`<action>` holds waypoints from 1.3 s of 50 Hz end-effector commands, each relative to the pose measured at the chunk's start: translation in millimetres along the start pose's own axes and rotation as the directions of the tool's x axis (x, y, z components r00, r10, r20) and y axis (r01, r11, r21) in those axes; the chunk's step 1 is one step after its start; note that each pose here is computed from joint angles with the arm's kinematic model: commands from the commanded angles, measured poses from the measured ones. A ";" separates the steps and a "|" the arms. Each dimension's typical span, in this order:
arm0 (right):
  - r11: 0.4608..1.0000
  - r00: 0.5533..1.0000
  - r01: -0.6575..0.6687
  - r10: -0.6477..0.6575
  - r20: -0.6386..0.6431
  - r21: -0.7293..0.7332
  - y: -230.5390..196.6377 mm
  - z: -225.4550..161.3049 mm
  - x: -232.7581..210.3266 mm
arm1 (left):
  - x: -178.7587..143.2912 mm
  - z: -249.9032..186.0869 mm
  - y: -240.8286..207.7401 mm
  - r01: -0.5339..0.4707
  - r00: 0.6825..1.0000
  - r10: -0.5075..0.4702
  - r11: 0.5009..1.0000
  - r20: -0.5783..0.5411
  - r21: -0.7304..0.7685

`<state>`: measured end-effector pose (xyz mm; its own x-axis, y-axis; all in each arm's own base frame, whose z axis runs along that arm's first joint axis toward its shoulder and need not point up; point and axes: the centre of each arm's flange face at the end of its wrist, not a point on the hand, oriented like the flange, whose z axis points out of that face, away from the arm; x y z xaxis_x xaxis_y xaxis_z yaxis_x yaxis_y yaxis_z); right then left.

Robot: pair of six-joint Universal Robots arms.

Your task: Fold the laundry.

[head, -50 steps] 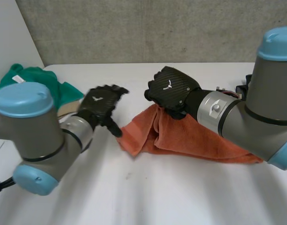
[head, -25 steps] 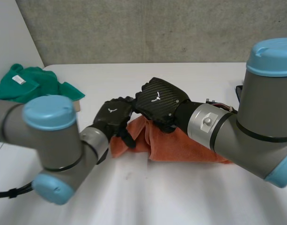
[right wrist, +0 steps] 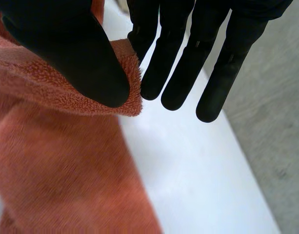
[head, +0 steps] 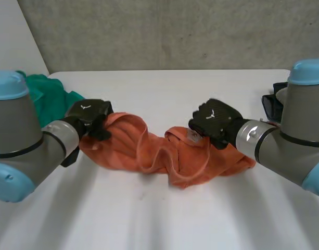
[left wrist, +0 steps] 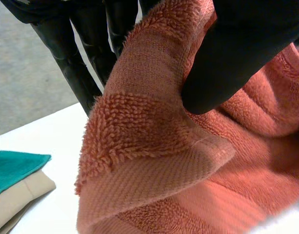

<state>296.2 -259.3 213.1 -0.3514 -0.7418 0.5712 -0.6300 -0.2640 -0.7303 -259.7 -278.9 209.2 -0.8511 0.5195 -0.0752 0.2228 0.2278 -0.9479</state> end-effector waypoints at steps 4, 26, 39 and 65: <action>0.994 0.995 0.073 -0.078 -0.068 -0.081 25.5 45.6 9.9 | -21.1 36.8 7.2 -0.164 0.984 0.165 0.986 0.065 -0.011; 0.848 0.592 0.310 0.181 -0.786 0.429 -80.6 11.7 195.2 | -79.6 23.0 -173.8 -0.118 0.974 -0.056 0.707 0.221 0.697; 0.985 0.835 -0.029 0.116 -0.538 0.168 36.7 42.7 101.7 | -69.2 32.8 -18.8 -0.127 0.969 0.048 0.939 0.244 0.319; 0.976 0.938 -0.171 0.120 -0.326 -0.132 103.2 20.8 43.6 | -76.7 11.7 82.3 -0.231 0.950 0.230 0.973 0.214 -0.021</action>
<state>233.1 -331.0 153.1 -0.6258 -0.5344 0.5681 -0.6441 -0.0568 -0.7629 -190.9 -310.3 129.5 -0.8516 0.3970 -0.3423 0.4129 0.1059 -0.9046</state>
